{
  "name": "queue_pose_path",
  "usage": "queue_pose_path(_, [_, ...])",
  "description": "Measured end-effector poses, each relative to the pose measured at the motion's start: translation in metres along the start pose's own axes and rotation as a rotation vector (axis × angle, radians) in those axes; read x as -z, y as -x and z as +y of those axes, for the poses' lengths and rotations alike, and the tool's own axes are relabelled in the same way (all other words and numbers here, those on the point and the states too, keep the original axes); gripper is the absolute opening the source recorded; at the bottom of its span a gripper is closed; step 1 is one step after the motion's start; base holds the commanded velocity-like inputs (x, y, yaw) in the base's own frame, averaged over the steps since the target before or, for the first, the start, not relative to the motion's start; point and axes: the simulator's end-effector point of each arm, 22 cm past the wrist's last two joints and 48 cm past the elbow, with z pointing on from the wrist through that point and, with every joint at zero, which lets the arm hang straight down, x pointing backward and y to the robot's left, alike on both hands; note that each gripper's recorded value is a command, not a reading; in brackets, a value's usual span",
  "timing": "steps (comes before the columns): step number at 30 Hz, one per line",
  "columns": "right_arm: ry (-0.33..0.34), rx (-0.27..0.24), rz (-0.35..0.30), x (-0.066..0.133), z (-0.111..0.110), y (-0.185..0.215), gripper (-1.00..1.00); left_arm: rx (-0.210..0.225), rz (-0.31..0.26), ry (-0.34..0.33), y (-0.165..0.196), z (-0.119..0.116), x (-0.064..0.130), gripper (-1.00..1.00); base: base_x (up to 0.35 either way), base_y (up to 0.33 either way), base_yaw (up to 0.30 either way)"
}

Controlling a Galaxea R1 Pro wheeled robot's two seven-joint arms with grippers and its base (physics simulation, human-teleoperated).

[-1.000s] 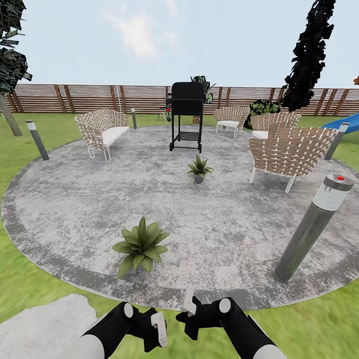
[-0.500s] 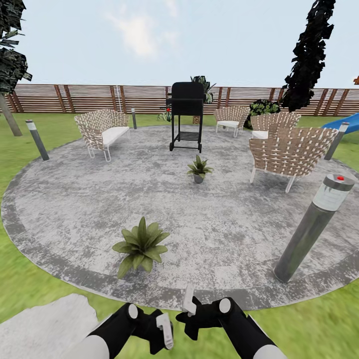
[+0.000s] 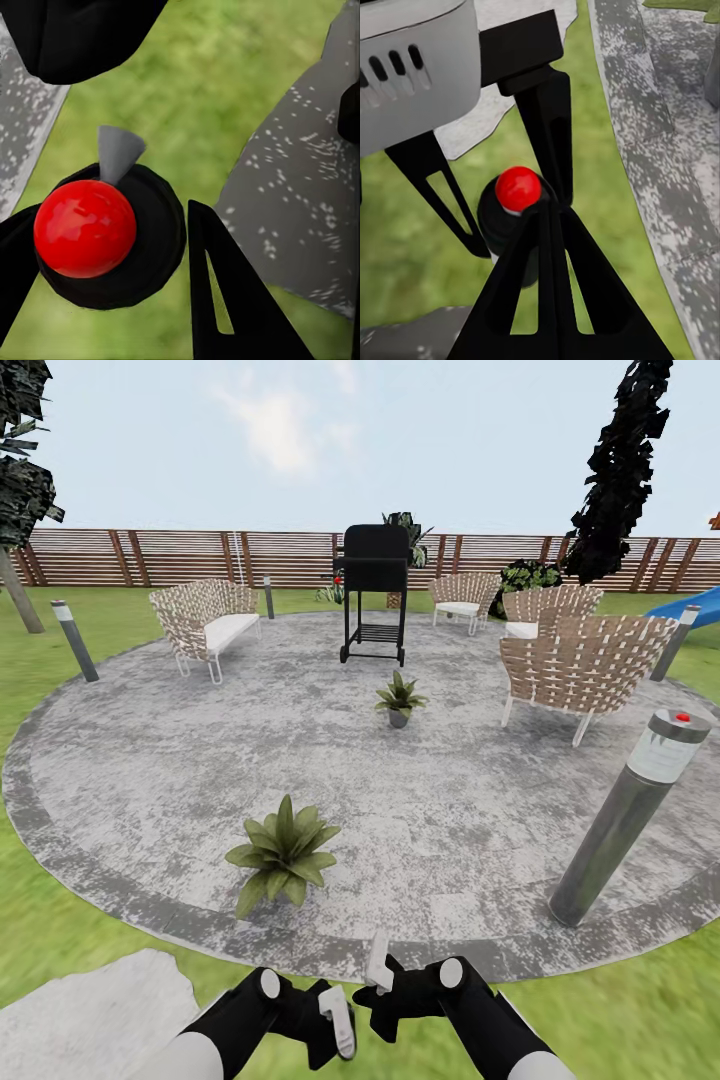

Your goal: Pick up the pesticide atomizer in the garden and spray insectifuge to fully cover both potted plants in the garden.

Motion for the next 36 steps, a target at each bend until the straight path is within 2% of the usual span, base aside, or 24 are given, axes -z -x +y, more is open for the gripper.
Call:
queue_pose_path(4, [0.000, 0.000, 0.000, 0.000, 0.000, 0.000, -1.00, 0.002, -0.006, -0.002, 0.001, -0.001, 0.000, -1.00, 0.000, 0.000, 0.000])
queue_pose_path(8, [0.000, 0.000, 0.000, 0.000, 0.000, 0.000, -1.00, 0.000, -0.007, -0.039, 0.002, -0.008, 0.001, -1.00, 0.000, 0.000, 0.000])
queue_pose_path(13, [0.000, 0.000, 0.000, 0.000, 0.000, 0.000, -1.00, 0.000, -0.009, -0.053, 0.003, -0.010, 0.002, -1.00, 0.000, 0.000, 0.000])
queue_pose_path(19, [0.000, 0.000, 0.000, 0.000, 0.000, 0.000, -1.00, 0.003, -0.012, -0.050, 0.005, -0.009, 0.002, -1.00, 0.000, 0.000, 0.000])
queue_pose_path(26, [0.000, 0.000, 0.000, 0.000, 0.000, 0.000, -1.00, 0.040, -0.065, -0.042, 0.018, -0.006, 0.003, -1.00, 0.000, 0.000, 0.000])
queue_pose_path(36, [0.000, 0.000, 0.000, 0.000, 0.000, 0.000, -1.00, 0.043, -0.069, -0.040, 0.018, -0.005, 0.003, -1.00, 0.000, 0.000, 0.000])
